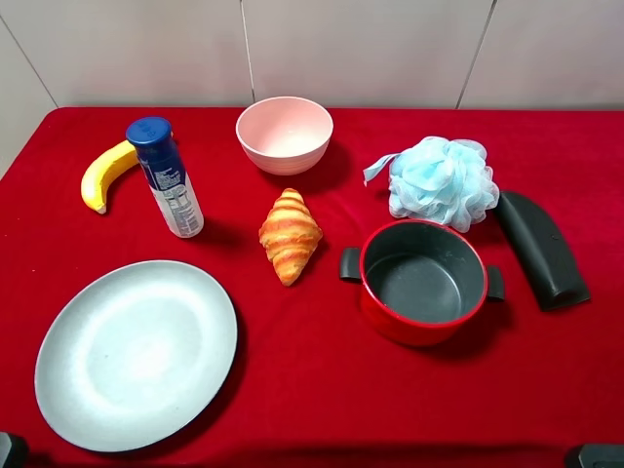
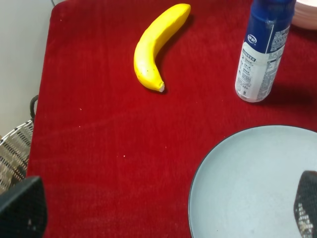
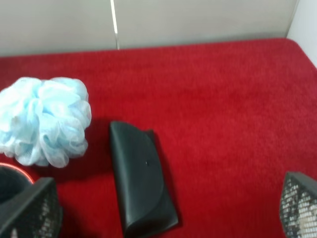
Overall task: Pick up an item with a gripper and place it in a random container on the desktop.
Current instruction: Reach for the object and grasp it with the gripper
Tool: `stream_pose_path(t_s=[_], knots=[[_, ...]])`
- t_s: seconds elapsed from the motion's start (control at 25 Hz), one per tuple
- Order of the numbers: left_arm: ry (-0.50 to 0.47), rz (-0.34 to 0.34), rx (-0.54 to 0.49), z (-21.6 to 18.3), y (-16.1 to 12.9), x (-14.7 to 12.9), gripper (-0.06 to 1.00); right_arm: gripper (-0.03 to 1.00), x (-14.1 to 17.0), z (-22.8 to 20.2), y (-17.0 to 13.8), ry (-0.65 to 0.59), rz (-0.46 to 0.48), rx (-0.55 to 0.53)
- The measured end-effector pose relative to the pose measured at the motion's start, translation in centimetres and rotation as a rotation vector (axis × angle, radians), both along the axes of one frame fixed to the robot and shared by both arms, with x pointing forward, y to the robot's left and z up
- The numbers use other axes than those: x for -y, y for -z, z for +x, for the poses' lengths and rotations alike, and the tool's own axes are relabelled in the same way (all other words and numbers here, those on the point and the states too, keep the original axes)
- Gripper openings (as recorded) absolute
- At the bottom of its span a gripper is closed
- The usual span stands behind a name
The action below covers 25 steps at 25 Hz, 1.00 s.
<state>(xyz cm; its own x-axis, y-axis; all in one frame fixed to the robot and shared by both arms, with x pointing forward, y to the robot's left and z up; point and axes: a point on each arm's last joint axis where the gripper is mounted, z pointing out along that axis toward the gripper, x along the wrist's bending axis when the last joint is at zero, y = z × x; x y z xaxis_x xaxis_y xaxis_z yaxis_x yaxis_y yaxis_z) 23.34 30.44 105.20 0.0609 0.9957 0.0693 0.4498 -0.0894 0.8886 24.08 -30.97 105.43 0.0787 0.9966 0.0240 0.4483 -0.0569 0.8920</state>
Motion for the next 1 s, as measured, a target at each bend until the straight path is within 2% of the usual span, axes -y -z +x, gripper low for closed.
stream_pose_path(t_s=[0.2,0.52,1.0], knots=[[0.000,0.000,0.000,0.0,0.0,0.0,0.99,0.69,-0.1,1.2,-0.1,-0.002,-0.003,-0.068],[0.000,0.000,0.000,0.0,0.0,0.0,0.99,0.69,-0.5,4.2,-0.9,-0.019,-0.004,-0.110],[0.000,0.000,0.000,0.0,0.0,0.0,0.99,0.69,-1.1,10.6,0.6,-0.058,-0.037,-0.298]])
